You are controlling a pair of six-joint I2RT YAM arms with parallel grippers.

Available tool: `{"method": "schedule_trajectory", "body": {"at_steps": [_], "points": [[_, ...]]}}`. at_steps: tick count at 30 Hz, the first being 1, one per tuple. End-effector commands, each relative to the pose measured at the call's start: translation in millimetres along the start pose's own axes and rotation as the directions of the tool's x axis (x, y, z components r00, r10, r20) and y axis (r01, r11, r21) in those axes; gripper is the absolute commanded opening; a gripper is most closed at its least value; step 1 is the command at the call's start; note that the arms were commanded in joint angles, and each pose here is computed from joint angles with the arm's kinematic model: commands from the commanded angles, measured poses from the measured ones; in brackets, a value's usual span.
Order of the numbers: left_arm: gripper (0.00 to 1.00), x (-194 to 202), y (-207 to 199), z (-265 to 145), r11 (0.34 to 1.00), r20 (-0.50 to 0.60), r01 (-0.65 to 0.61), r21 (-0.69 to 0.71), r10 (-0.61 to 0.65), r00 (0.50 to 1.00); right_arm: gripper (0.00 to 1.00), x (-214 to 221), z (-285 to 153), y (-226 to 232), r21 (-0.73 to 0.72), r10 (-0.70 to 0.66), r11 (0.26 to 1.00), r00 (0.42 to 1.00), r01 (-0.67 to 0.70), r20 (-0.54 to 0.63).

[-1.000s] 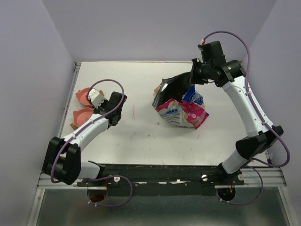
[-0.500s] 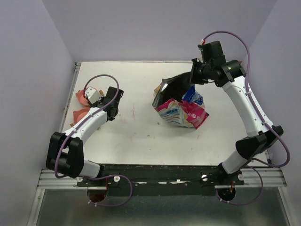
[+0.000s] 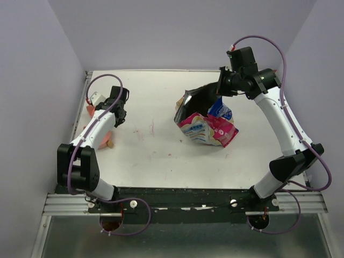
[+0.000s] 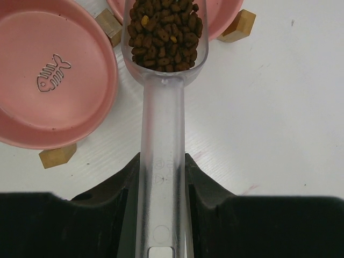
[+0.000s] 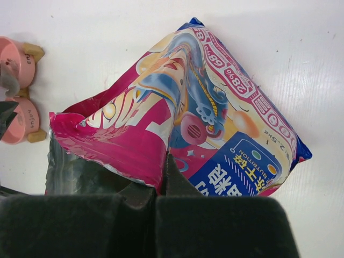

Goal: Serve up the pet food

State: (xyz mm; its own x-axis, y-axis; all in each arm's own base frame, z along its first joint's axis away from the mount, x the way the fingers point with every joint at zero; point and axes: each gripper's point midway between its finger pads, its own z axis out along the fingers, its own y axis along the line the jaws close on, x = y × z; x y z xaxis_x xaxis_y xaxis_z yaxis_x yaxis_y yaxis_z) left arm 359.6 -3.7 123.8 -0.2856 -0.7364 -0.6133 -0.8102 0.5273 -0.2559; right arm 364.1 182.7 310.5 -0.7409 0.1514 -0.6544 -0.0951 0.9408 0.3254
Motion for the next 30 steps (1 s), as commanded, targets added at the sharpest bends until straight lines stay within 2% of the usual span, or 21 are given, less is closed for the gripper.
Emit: {"method": "schedule_trajectory", "body": {"at_steps": [1, 12, 17, 20, 26, 30], "points": [[0.0, 10, 3, -1, 0.999, -0.14, -0.02, -0.025, 0.017, 0.99, 0.0, -52, -46, 33, -0.161, 0.051, 0.987, 0.976, -0.017, 0.211], [0.0, 17, -7, -23, 0.998, -0.331, 0.055, -0.007, -0.054, 0.942, 0.0, -50, -43, 37, -0.187, 0.079, 0.982, 0.974, -0.039, 0.213], [0.0, 19, -3, -26, 0.991, -0.428, 0.123, -0.046, -0.131, 0.894, 0.0, -53, -44, 37, -0.19, 0.076, 0.981, 0.97, -0.032, 0.229], [0.0, 8, 1, -23, 0.985, -0.437, 0.162, -0.063, -0.174, 0.882, 0.0, -53, -43, 37, -0.193, 0.08, 0.981, 0.969, -0.035, 0.232], [0.0, -19, -12, -24, 0.983, -0.432, 0.182, -0.019, -0.172, 0.885, 0.0, -49, -39, 36, -0.195, 0.087, 0.98, 0.969, -0.042, 0.23], [0.0, -19, -23, -24, 0.983, -0.489, 0.182, 0.0, -0.159, 0.858, 0.0, -50, -37, 36, -0.196, 0.089, 0.98, 0.97, -0.043, 0.228]]}}
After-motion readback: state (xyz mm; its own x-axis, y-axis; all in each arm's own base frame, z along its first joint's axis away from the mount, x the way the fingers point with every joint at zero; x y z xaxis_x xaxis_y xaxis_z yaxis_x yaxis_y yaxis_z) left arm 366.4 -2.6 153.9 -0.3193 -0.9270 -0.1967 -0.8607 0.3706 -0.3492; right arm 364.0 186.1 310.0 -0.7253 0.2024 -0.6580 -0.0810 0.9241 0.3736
